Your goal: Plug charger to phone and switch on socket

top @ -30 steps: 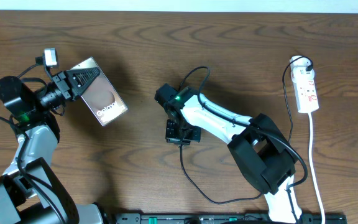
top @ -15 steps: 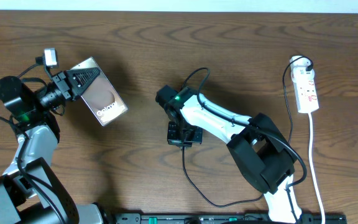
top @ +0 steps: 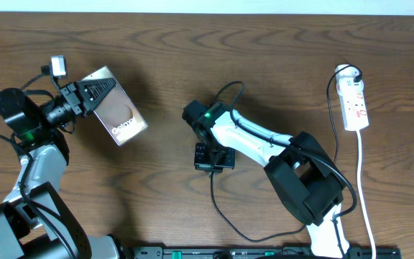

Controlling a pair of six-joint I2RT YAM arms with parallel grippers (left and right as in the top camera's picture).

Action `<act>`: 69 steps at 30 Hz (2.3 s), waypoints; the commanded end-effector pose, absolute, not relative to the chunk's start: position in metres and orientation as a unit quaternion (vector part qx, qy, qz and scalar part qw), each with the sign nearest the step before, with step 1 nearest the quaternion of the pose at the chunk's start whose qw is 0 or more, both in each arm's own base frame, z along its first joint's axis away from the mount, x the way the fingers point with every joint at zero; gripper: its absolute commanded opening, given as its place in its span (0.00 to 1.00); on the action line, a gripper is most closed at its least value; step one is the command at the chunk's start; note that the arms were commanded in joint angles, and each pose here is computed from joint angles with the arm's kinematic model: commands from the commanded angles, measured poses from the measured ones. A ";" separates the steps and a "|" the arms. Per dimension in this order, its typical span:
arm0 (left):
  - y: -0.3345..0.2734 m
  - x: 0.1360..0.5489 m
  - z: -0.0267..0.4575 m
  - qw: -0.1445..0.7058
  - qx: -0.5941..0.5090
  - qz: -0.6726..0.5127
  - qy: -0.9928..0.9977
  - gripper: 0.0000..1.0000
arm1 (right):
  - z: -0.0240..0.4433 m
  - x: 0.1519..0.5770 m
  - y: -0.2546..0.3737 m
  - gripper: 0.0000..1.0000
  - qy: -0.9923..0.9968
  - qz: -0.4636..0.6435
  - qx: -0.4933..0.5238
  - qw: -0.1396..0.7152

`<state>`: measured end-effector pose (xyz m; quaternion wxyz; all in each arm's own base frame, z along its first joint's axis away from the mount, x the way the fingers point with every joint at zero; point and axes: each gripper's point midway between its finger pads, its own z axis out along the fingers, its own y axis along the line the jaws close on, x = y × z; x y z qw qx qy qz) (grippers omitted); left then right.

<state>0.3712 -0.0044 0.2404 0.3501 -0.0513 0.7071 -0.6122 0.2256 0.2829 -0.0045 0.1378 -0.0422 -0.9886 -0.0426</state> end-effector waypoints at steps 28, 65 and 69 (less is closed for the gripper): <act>-0.002 0.375 0.244 0.386 -0.024 -0.591 0.708 0.07 | 0.148 0.316 0.362 0.01 -0.638 -0.705 0.311 0.021; -0.002 0.383 0.239 0.387 -0.054 -0.586 0.710 0.07 | 0.155 0.247 0.420 0.01 -0.541 -0.705 0.458 -0.021; -0.009 0.380 0.239 0.378 -0.040 -0.593 0.710 0.07 | 0.154 0.239 0.424 0.01 -0.534 -0.705 0.467 -0.020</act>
